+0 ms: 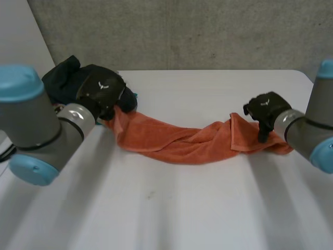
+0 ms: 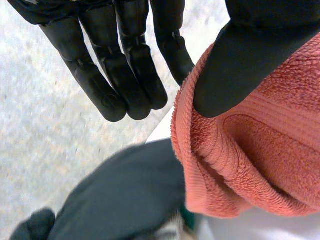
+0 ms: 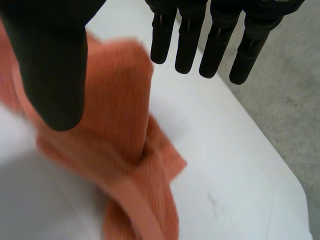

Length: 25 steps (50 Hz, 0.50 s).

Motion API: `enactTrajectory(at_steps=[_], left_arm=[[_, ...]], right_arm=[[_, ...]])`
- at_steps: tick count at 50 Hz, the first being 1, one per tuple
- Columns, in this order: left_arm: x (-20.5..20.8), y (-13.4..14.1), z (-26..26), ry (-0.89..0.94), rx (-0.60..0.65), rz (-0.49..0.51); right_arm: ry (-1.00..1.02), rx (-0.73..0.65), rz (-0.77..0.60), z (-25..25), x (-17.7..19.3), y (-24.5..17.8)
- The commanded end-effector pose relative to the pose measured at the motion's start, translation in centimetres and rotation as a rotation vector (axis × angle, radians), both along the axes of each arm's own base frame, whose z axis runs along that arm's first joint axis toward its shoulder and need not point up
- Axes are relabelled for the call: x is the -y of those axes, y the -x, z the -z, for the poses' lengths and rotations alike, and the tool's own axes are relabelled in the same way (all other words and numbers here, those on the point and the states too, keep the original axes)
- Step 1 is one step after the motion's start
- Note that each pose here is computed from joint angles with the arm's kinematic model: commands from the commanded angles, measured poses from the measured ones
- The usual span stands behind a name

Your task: Fold the laundry.

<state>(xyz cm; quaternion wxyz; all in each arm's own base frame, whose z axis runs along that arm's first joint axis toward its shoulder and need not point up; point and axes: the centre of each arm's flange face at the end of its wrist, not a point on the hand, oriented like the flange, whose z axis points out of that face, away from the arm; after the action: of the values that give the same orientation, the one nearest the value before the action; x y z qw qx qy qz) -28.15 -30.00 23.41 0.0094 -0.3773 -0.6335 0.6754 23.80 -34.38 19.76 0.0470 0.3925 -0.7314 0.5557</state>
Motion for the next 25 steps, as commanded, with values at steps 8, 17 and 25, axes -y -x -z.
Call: enactTrajectory(at_steps=[8, 17, 25], left_arm=[[-6.2, 1.7, -12.1, 0.052, -0.212, 0.16], [-9.1, 2.7, -16.8, 0.1, -0.332, 0.247], [-10.1, 2.1, -18.8, 0.117, -0.422, 0.243]], right_arm=[[-0.001, 0.028, -0.11, -3.0, 0.5, -5.2], [0.049, 0.057, -0.268, 1.5, 1.3, -9.4], [0.103, 0.028, -0.232, 4.1, 3.1, -10.0]])
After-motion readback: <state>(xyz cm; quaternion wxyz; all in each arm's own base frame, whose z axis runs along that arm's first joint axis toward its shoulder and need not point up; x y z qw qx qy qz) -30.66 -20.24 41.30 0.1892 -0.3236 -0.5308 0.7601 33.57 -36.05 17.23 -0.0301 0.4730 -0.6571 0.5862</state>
